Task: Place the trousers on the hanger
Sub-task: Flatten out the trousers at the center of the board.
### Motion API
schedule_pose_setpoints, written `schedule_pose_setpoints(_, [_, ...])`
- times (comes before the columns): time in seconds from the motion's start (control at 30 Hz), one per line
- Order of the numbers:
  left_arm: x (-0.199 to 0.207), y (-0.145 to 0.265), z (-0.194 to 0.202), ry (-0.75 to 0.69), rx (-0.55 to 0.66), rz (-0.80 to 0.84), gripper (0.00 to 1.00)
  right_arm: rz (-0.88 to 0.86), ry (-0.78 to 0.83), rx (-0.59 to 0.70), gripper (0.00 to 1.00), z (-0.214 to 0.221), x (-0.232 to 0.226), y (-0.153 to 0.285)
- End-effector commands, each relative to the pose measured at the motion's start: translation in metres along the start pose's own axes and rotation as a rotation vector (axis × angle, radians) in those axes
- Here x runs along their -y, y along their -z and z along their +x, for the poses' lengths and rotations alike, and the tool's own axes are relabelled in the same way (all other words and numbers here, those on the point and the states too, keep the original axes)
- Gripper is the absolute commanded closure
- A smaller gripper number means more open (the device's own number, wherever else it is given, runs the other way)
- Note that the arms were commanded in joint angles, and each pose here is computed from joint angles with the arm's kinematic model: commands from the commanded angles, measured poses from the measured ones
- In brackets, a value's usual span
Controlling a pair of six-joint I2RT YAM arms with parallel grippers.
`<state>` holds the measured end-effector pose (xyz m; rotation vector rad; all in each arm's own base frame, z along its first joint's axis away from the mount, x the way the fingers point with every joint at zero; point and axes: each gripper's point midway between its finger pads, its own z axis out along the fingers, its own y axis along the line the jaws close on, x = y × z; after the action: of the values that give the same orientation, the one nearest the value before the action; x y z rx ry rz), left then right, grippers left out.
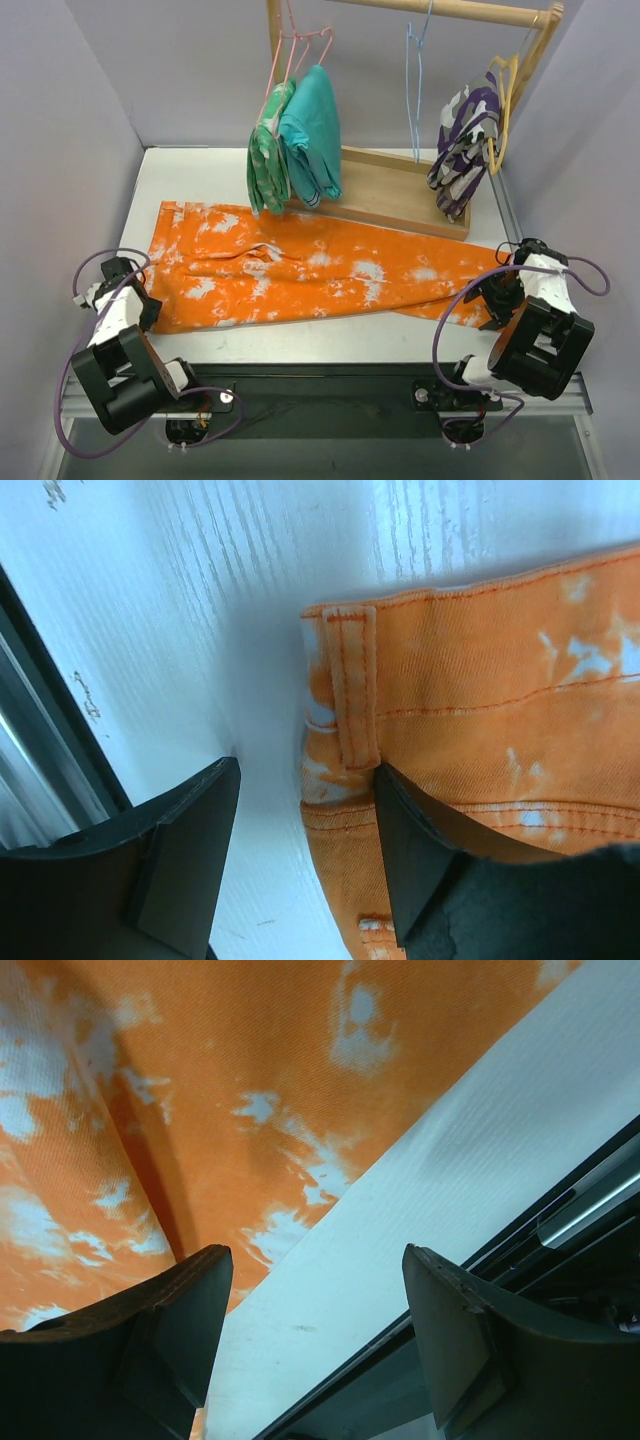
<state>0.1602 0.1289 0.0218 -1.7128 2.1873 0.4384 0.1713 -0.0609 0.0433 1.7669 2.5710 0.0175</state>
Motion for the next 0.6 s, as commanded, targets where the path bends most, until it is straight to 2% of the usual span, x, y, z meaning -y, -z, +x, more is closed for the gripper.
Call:
schedule_pose_setpoints(0.0, [0.017,-0.006,-0.011,0.103,0.054,0.075,0.36,0.006,-0.006,-0.028,0.30,-0.001,0.003,0.004])
schedule_pose_setpoints(0.1, [0.025,-0.011,-0.009,0.107,0.054,0.111,0.41,0.013,-0.021,-0.046,0.30,0.000,0.007,0.000])
schedule_pose_setpoints(0.13, [0.025,-0.013,-0.006,0.104,0.047,0.114,0.50,0.016,-0.030,-0.053,0.30,0.002,0.010,-0.002])
schedule_pose_setpoints(0.2, [0.028,-0.014,-0.007,0.116,0.053,0.134,0.57,0.018,-0.041,-0.053,0.30,0.002,0.012,-0.004])
schedule_pose_setpoints(0.23, [0.028,-0.014,-0.005,0.114,0.050,0.138,0.65,0.026,-0.045,-0.058,0.30,0.004,0.015,-0.006])
schedule_pose_setpoints(0.33, [0.028,-0.014,-0.004,0.112,0.048,0.140,0.73,0.029,-0.069,-0.074,0.30,0.008,0.018,-0.009])
schedule_pose_setpoints(0.47, [0.029,-0.011,-0.005,0.106,0.053,0.157,0.80,0.071,-0.094,-0.079,0.30,0.015,0.030,-0.015])
schedule_pose_setpoints(0.57, [0.031,-0.008,-0.008,0.100,0.055,0.164,0.80,0.086,-0.122,-0.097,0.30,0.022,0.034,-0.019])
